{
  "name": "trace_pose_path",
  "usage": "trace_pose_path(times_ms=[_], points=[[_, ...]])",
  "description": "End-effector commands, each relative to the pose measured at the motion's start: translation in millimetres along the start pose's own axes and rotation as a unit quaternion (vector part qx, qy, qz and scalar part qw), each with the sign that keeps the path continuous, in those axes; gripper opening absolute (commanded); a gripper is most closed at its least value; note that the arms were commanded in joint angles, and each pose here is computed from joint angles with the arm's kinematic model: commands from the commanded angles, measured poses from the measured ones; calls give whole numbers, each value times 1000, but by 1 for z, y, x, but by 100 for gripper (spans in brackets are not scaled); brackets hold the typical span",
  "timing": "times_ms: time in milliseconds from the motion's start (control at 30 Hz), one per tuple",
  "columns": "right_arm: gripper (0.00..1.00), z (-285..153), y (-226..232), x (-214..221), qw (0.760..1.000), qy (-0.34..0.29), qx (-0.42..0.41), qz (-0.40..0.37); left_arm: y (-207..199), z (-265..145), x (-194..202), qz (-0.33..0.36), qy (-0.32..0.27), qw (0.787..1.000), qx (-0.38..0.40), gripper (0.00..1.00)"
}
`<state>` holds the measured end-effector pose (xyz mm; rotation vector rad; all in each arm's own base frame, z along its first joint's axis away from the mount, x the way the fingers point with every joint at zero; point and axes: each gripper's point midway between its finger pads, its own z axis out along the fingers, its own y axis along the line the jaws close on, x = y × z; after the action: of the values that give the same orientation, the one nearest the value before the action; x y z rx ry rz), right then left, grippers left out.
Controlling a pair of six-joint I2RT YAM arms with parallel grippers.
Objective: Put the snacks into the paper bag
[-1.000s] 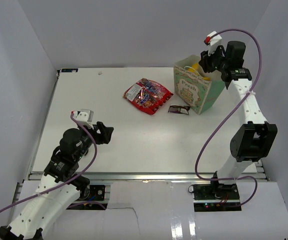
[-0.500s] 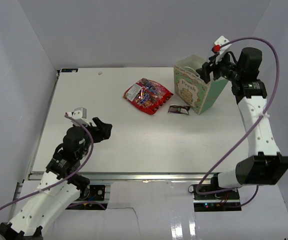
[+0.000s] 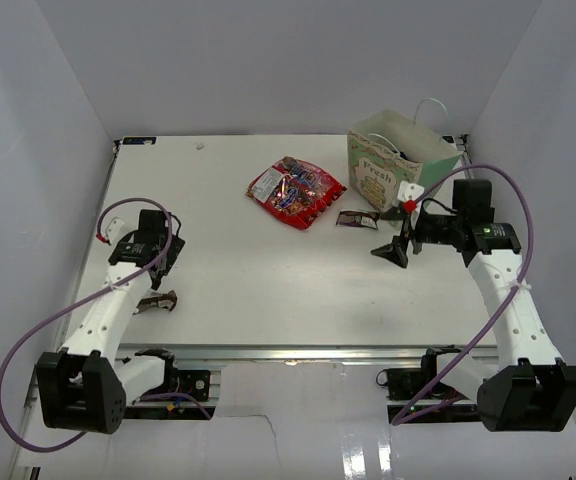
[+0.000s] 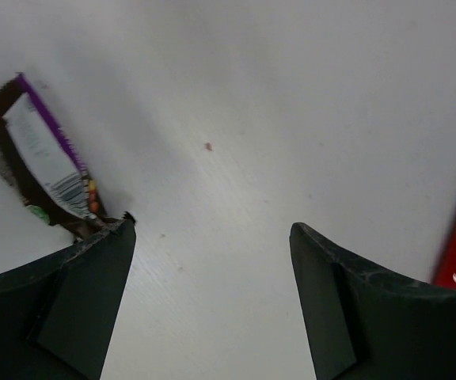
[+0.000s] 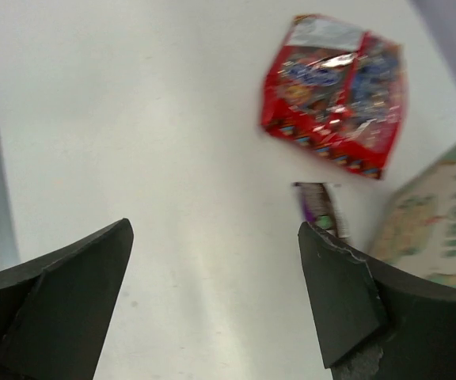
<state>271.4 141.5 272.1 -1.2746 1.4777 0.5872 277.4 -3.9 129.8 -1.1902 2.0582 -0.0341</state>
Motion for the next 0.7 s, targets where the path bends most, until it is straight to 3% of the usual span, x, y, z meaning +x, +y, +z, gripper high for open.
trace_pose_path(times_ms=[0,200,367,667], points=[[90,7,52,17,996,-28,-86,21,34,0,-5,-54,16,992,-109,89],[90,12,62,31,994,-30,-100,37,51,-4,-13,-52,-10,988,-147,89],[90,14,65,37,992,-32,-109,46,74,6,6,-46,12,978,-206,89],[90,18,66,51,992,-20,-114,59,99,42,29,-82,69,964,-243,86]])
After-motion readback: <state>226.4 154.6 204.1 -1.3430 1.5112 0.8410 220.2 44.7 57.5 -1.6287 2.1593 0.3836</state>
